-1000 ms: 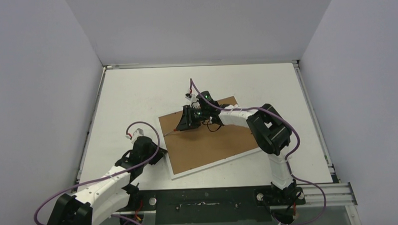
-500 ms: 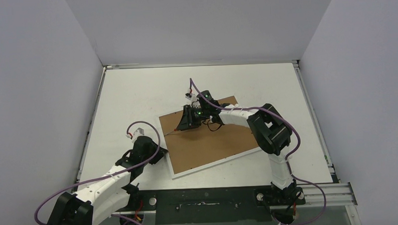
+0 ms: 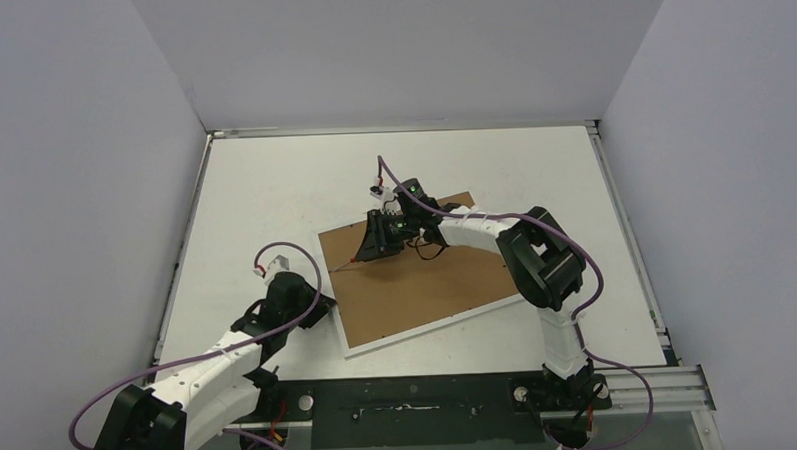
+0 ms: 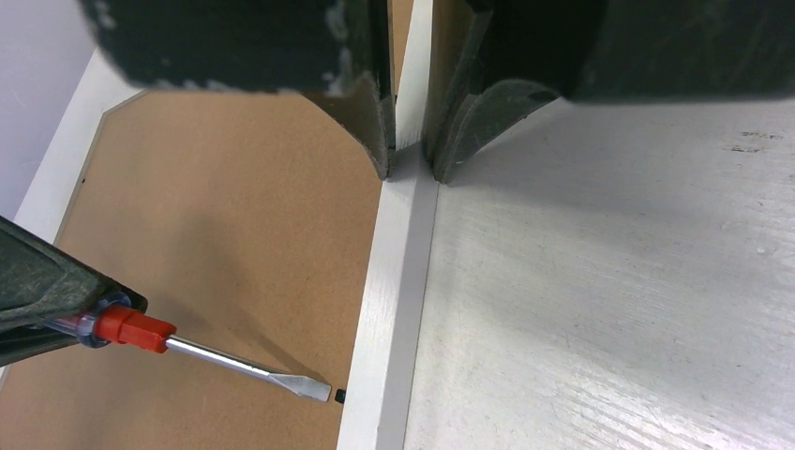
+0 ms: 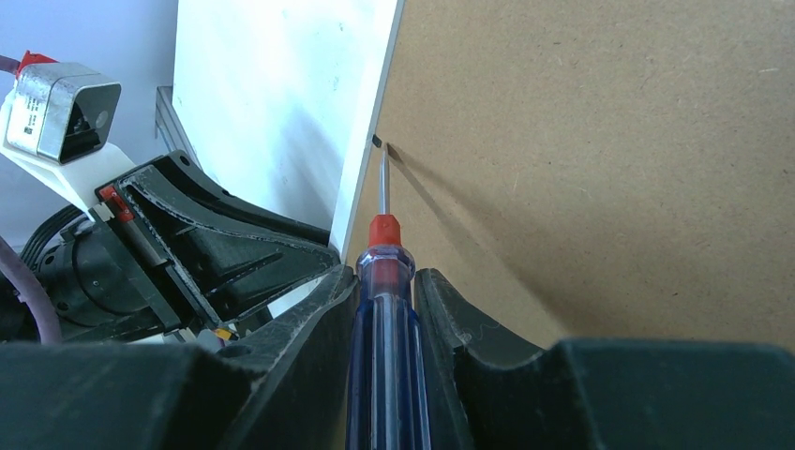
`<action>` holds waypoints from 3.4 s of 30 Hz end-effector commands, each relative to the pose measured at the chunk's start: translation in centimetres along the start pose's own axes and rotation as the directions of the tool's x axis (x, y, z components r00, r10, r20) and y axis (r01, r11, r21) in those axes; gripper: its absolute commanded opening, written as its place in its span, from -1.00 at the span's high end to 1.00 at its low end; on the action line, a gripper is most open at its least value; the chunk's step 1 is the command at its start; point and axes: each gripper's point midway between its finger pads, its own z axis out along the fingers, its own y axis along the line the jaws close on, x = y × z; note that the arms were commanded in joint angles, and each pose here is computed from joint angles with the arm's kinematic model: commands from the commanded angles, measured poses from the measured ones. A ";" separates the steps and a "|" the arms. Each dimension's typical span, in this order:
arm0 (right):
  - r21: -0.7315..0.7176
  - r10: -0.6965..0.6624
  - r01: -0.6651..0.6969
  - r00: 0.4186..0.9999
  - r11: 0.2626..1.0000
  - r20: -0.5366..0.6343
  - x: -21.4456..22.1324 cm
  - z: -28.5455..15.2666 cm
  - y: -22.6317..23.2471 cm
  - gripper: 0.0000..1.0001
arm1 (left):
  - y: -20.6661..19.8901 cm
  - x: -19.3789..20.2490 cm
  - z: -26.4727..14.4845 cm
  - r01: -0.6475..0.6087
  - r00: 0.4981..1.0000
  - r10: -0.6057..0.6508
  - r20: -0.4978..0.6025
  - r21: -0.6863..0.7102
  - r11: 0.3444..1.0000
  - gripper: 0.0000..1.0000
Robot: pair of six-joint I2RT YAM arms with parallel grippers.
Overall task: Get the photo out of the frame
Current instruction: Release the photo frame item from the photo frame.
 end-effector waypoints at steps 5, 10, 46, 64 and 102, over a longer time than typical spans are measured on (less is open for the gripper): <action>0.009 -0.021 0.021 1.000 1.000 -0.012 0.2 1.1 0.5 1.00 | 3.4 1.6 -0.1 -0.056 0.997 0.048 -0.067 -0.119 0.991 1.00; 0.005 -0.014 0.014 1.000 1.000 -0.022 0.6 1.8 0.1 1.00 | 3.6 1.9 0.0 -0.063 0.996 0.055 -0.076 -0.111 0.992 1.00; -0.113 -0.067 0.053 0.990 0.992 -0.123 2.3 3.9 1.5 1.00 | 5.1 2.7 -0.3 -0.060 0.995 0.050 -0.086 -0.116 0.991 1.00; 0.069 -0.277 0.292 0.945 0.954 -0.172 2.5 4.7 6.4 1.00 | 5.7 2.5 -0.5 -0.015 0.998 0.007 -0.059 -0.137 0.991 1.00; 0.051 -0.159 0.164 0.983 0.985 -0.095 0.1 2.6 2.0 1.00 | -3.5 -12.4 -3.7 0.026 0.992 -0.007 0.125 -0.147 0.989 -0.43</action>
